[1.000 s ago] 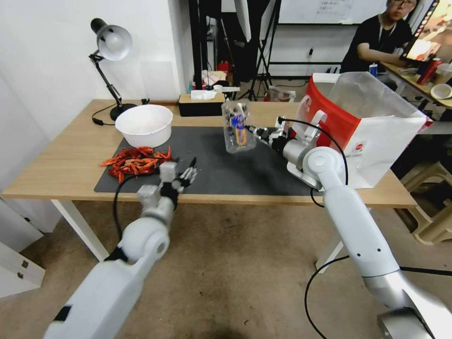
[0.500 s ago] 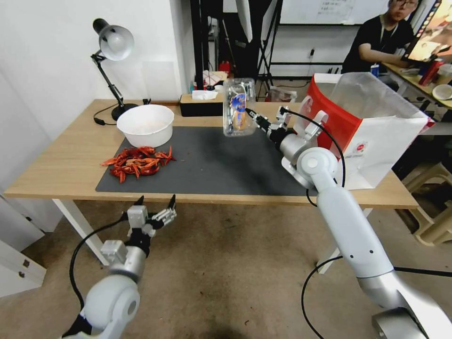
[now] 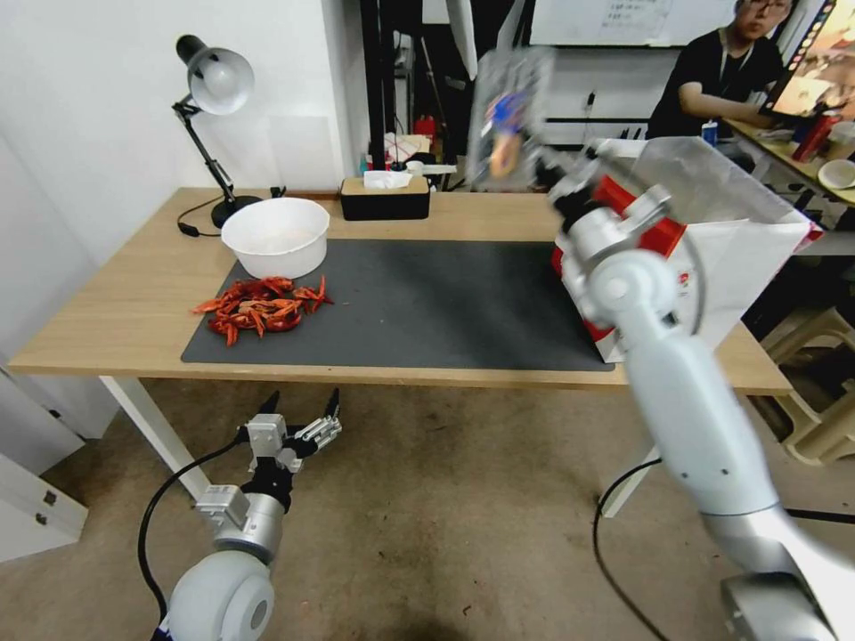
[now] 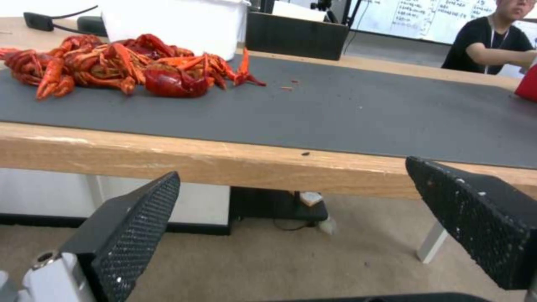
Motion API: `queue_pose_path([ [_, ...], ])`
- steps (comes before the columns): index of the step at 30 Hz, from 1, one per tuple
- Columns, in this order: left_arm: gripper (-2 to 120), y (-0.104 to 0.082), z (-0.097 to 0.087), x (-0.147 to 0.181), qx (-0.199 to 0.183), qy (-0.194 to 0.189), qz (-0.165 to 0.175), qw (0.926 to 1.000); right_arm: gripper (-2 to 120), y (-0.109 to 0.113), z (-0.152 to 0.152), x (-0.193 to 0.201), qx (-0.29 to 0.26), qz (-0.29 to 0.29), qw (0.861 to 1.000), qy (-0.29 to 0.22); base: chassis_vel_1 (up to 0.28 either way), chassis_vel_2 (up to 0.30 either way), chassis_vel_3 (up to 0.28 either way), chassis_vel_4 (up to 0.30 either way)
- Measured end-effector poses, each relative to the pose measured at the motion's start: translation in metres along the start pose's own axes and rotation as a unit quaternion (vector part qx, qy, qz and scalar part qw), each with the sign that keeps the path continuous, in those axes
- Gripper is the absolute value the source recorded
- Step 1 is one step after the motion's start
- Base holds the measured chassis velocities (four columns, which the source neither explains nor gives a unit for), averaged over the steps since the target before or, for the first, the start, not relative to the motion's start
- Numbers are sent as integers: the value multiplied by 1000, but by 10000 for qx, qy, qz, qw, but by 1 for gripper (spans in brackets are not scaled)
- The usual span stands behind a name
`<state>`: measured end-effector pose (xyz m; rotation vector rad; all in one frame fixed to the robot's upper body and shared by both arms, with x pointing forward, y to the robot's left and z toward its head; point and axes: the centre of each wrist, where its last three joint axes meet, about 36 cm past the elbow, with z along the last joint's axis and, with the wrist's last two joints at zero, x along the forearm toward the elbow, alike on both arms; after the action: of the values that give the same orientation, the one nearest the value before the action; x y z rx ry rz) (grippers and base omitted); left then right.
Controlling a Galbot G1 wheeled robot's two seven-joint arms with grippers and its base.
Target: Close the takeout container lid, then place the container into the takeout bag.
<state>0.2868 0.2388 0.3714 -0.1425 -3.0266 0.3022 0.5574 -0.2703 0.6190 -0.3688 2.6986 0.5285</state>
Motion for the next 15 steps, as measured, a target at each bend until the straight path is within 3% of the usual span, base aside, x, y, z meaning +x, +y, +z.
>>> queue_pose_path([
  [2, 100, -1, 1, 0, 6, 7, 5, 10000, 0, -5, -11, 2, 302, 180, 9993, -83, 0, 0, 0, 0],
  [5, 100, -4, 3, 1, 35, 34, 35, 10000, 0, -24, -47, 15, 1158, 955, 9886, -135, 0, 0, 0, 0],
  [8, 100, -6, 4, 1, 55, 44, 61, 10000, 0, -36, -59, 26, 1433, 1307, 9810, -36, 0, 0, 0, 0],
  [15, 100, -11, 5, 0, 79, 60, 101, 9999, 0, -47, -65, 51, 1335, 1689, 9764, 170, 0, 0, 0, 0],
])
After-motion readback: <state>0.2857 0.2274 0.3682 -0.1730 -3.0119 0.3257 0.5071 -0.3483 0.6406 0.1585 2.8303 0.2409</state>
